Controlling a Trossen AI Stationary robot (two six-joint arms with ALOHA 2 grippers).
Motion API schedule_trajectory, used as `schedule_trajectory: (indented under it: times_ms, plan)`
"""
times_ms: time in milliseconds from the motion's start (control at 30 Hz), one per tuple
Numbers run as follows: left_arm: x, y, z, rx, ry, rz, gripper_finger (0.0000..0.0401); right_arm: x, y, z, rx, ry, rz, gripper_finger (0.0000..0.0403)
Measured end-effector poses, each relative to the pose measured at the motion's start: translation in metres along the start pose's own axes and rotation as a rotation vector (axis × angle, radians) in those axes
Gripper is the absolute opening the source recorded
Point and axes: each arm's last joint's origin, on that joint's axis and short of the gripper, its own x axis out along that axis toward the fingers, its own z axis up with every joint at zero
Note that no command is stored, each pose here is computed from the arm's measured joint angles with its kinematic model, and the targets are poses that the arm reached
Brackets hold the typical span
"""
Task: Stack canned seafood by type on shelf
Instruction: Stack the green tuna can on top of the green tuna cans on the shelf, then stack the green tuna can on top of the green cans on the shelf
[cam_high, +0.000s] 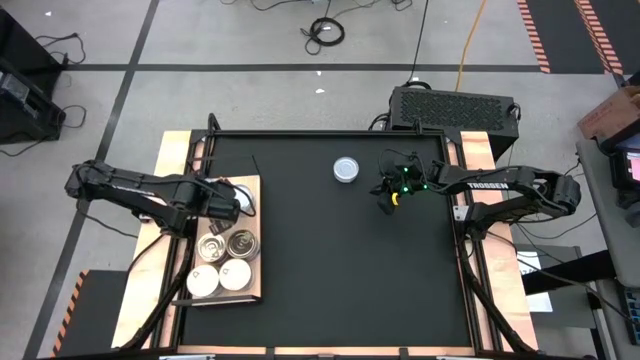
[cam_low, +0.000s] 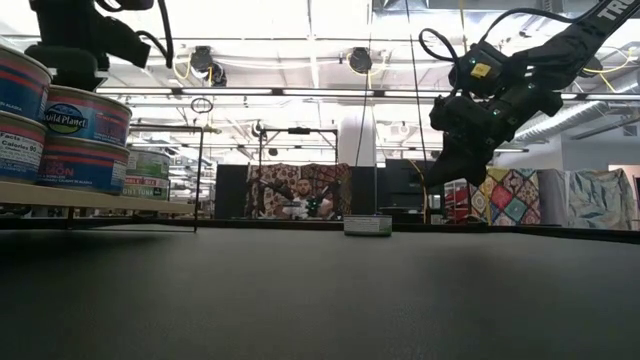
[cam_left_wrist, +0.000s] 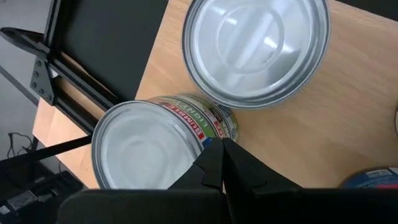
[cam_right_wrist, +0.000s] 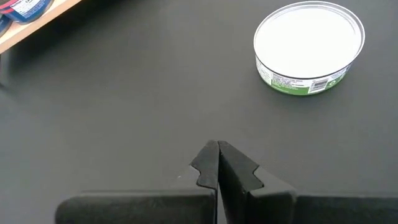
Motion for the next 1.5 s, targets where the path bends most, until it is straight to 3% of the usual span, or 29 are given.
schedule_trajectory:
  times_ms: [267, 467, 600, 767, 933, 1100, 1200, 1500]
  plan:
    - [-0.014, 0.002, 0.007, 0.066, -0.057, -0.036, 0.0005, 0.0, 0.0, 0.0, 0.0, 0.0, 0.0, 0.0]
    - [-0.038, 0.002, 0.021, 0.113, -0.211, -0.115, 0.0006, 0.0, 0.0, 0.0, -0.001, 0.0, 0.0, 0.0]
    - [-0.051, -0.005, 0.041, 0.199, -0.452, -0.155, 0.0006, 0.0, 0.0, 0.0, -0.005, 0.0, 0.0, 0.0]
    - [-0.063, -0.028, 0.083, 0.317, -0.871, -0.157, 0.0006, 0.0, 0.0, 0.0, -0.009, 0.0, 0.0, 0.0]
    - [-0.047, -0.056, 0.131, 0.49, -1.044, -0.139, 0.0013, 0.0, 0.0, 0.0, -0.017, 0.0, 0.0, 0.0]
    - [-0.011, -0.072, 0.174, 0.572, -1.011, -0.043, 0.0049, 0.0, -0.001, -0.003, -0.022, 0.033, -0.006, 0.0]
    - [0.005, -0.073, 0.2, 0.547, -0.954, -0.021, 0.008, 0.0, -0.001, -0.006, -0.028, 0.062, -0.011, 0.0]
    - [0.061, -0.076, 0.264, 0.578, -0.671, 0.008, 0.0163, 0.0, -0.001, -0.008, -0.053, 0.079, -0.013, 0.0]
